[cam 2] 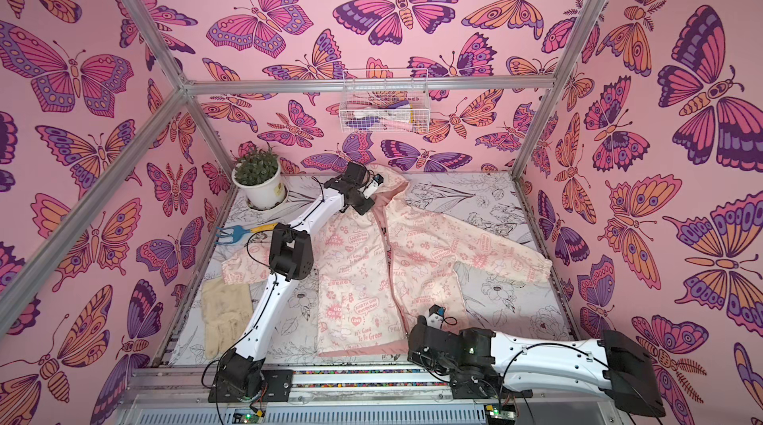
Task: Unzip the jacket
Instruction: Unzip the zipper on the jacket, then smooth out the jacket at the center of the board.
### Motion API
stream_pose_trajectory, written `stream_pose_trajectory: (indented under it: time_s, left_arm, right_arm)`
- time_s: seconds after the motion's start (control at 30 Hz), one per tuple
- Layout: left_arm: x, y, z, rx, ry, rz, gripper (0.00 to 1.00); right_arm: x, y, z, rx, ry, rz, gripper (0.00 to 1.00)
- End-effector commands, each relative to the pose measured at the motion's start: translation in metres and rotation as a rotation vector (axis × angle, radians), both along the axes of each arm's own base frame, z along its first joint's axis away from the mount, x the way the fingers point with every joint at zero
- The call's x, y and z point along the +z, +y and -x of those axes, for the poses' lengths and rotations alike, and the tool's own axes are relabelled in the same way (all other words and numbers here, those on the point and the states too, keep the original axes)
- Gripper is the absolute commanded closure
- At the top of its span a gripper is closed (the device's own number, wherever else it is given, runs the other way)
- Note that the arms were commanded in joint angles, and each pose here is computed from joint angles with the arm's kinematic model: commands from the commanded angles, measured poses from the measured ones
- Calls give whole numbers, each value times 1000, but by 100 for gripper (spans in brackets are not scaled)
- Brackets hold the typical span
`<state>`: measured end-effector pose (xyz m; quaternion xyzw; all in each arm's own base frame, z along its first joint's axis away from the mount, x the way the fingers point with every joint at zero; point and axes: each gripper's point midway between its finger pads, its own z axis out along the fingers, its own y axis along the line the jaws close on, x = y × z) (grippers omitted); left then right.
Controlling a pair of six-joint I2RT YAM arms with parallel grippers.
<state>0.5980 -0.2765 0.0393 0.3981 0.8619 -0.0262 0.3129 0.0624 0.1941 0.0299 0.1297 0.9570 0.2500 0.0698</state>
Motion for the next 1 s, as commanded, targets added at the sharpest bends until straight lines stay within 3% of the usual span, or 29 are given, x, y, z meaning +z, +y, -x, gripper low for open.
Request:
stream_pose_trajectory:
  time_s: [0.0, 0.1, 0.17, 0.23, 0.27, 0.3, 0.33, 0.5, 0.53, 0.57, 0.73, 0.97]
  left_arm:
    - [61, 22, -33, 75, -178, 38, 100]
    - [63, 23, -33, 74, -187, 32, 100]
    - [63, 23, -32, 67, -186, 24, 99]
    - [63, 23, -29, 62, -182, 17, 67]
    - [64, 23, -27, 66, -183, 8, 57]
    - [69, 24, -26, 74, -196, 1, 48]
    - [73, 25, -23, 81, -210, -8, 28]
    - [123, 29, -1, 105, -381, 56, 8]
    - [136, 32, 9, 115, -418, 97, 0]
    - [155, 36, 20, 123, -460, 137, 0]
    - [181, 63, 77, 187, -548, 259, 0]
    - [163, 78, 168, 125, -420, 384, 2]
  right_arm:
    - [-12, -30, 7, 16, 18, 110, 89]
    - [-20, -37, 8, -2, 45, 107, 94]
    - [-20, -35, 7, 15, 37, 90, 82]
    - [-13, -31, 3, 45, 6, 76, 67]
    - [-6, -28, -2, 69, -21, 71, 62]
    - [0, -25, -6, 89, -43, 69, 60]
    - [7, -24, -12, 110, -70, 75, 59]
    - [45, -17, -49, 202, -175, 107, 58]
    - [52, -17, -59, 206, -191, 113, 59]
    - [59, -18, -70, 212, -205, 117, 59]
    - [88, -24, -131, 195, -289, 133, 56]
    - [97, -17, -214, 150, -346, 15, 56]
